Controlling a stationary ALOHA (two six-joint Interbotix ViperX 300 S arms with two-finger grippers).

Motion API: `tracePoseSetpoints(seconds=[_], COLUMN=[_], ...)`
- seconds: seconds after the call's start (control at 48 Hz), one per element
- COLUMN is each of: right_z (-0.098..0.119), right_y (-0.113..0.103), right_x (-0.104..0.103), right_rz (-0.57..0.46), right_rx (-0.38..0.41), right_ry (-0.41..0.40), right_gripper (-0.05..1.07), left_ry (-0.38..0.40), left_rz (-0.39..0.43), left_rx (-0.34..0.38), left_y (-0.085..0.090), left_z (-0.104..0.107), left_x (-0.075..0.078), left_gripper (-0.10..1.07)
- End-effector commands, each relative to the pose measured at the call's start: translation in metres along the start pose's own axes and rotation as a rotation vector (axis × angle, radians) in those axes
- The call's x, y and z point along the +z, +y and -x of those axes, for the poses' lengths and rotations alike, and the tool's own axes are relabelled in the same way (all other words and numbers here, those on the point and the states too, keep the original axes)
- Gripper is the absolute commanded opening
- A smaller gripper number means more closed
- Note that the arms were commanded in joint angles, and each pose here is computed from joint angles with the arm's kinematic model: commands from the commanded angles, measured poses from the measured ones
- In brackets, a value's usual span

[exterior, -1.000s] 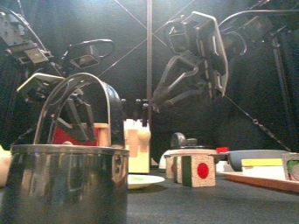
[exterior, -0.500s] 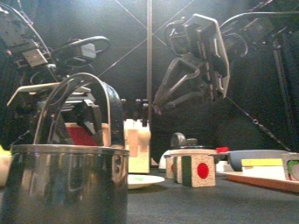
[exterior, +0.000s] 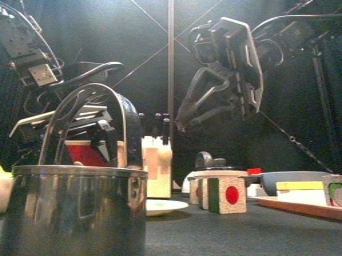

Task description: Grab corn husk

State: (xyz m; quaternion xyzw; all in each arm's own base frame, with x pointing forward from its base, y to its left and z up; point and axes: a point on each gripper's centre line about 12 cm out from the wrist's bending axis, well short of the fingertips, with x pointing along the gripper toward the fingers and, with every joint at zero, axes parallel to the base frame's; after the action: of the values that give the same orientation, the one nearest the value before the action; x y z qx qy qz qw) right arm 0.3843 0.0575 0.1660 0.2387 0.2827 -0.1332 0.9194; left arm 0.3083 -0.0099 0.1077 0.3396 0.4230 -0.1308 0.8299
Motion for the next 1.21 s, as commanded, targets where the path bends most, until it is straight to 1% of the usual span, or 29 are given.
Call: tracePoseSetpoints(seconds=[0.0, 0.188, 0.438, 0.708, 0.938, 1.104, 1.188], right_z=[0.009, 0.008, 0.008, 0.009, 0.008, 0.008, 0.008], right_y=[0.005, 0.005, 0.003, 0.004, 0.003, 0.004, 0.003], right_x=[0.014, 0.013, 0.012, 0.012, 0.012, 0.012, 0.011], right_rz=[-0.014, -0.015, -0.021, -0.022, -0.025, -0.025, -0.024], right_rx=[0.022, 0.022, 0.016, 0.018, 0.016, 0.017, 0.017], right_ry=[-0.037, -0.035, -0.03, -0.03, -0.03, -0.031, -0.029], right_gripper=[0.6, 0.6, 0.6, 0.6, 0.6, 0.6, 0.6], left_ry=[-0.01, -0.004, 0.011, 0.001, -0.001, -0.003, -0.007], left_rz=[-0.014, -0.045, -0.052, -0.064, -0.082, -0.088, -0.111], left_rx=[0.01, 0.007, -0.005, -0.002, -0.007, -0.013, -0.015], left_y=[0.005, 0.006, 0.003, 0.004, 0.002, 0.0, -0.002], left_z=[-0.001, -0.006, -0.012, -0.012, -0.012, -0.014, -0.013], left_x=[0.006, 0.008, 0.006, 0.009, 0.011, 0.011, 0.013], left_gripper=[1.01, 1.0, 0.96, 0.93, 0.86, 0.86, 0.85])
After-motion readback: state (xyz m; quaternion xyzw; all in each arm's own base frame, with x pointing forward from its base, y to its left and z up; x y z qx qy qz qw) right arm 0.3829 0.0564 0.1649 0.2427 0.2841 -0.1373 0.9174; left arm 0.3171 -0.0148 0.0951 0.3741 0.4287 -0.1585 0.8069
